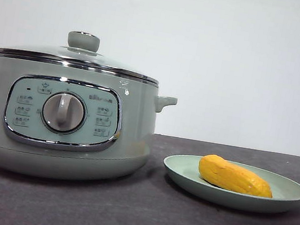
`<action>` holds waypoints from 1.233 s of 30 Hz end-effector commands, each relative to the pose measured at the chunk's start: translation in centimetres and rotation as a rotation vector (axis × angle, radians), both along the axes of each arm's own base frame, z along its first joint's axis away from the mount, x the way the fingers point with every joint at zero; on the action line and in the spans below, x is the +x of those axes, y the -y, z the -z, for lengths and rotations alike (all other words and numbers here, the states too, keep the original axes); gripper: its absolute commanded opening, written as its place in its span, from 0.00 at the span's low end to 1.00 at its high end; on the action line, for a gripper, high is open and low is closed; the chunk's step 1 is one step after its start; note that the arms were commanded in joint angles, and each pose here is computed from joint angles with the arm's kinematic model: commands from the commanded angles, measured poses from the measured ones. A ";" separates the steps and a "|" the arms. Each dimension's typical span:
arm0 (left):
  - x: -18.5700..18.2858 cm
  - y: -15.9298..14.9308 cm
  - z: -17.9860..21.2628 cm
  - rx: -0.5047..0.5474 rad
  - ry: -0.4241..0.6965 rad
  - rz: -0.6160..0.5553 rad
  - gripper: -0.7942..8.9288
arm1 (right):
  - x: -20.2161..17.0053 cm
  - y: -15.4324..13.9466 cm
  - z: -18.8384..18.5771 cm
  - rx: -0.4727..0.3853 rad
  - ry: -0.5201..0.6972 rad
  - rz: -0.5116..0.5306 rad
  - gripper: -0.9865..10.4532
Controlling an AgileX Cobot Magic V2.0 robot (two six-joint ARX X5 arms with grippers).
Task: Take the corn out from the steamer,put the corn on the plate,close the lid
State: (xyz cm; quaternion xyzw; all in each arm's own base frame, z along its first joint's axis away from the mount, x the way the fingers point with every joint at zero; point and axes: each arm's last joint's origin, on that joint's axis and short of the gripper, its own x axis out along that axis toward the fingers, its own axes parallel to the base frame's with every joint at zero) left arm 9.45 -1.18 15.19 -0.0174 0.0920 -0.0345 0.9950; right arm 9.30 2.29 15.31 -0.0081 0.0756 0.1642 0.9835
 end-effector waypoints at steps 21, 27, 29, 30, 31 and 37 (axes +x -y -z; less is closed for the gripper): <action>0.1 0.0 0.4 -0.006 -0.010 -0.008 0.08 | 0.0 0.0 0.4 0.039 -0.030 0.010 0.09; 0.1 0.0 0.4 -0.006 -0.010 -0.008 0.08 | 0.0 0.0 0.4 0.039 -0.030 0.010 0.09; 0.1 0.0 0.4 -0.006 -0.010 -0.008 0.08 | 0.0 0.0 0.4 0.039 -0.030 0.010 0.09; 0.1 0.0 0.4 -0.006 -0.010 -0.008 0.08 | 0.0 0.0 0.4 0.039 -0.030 0.010 0.09; 0.1 0.0 0.4 -0.006 -0.010 -0.008 0.08 | 0.0 0.0 0.4 0.039 -0.030 0.010 0.09; 0.1 0.0 0.4 -0.006 -0.010 -0.008 0.08 | 0.0 0.0 0.4 0.039 -0.030 0.010 0.09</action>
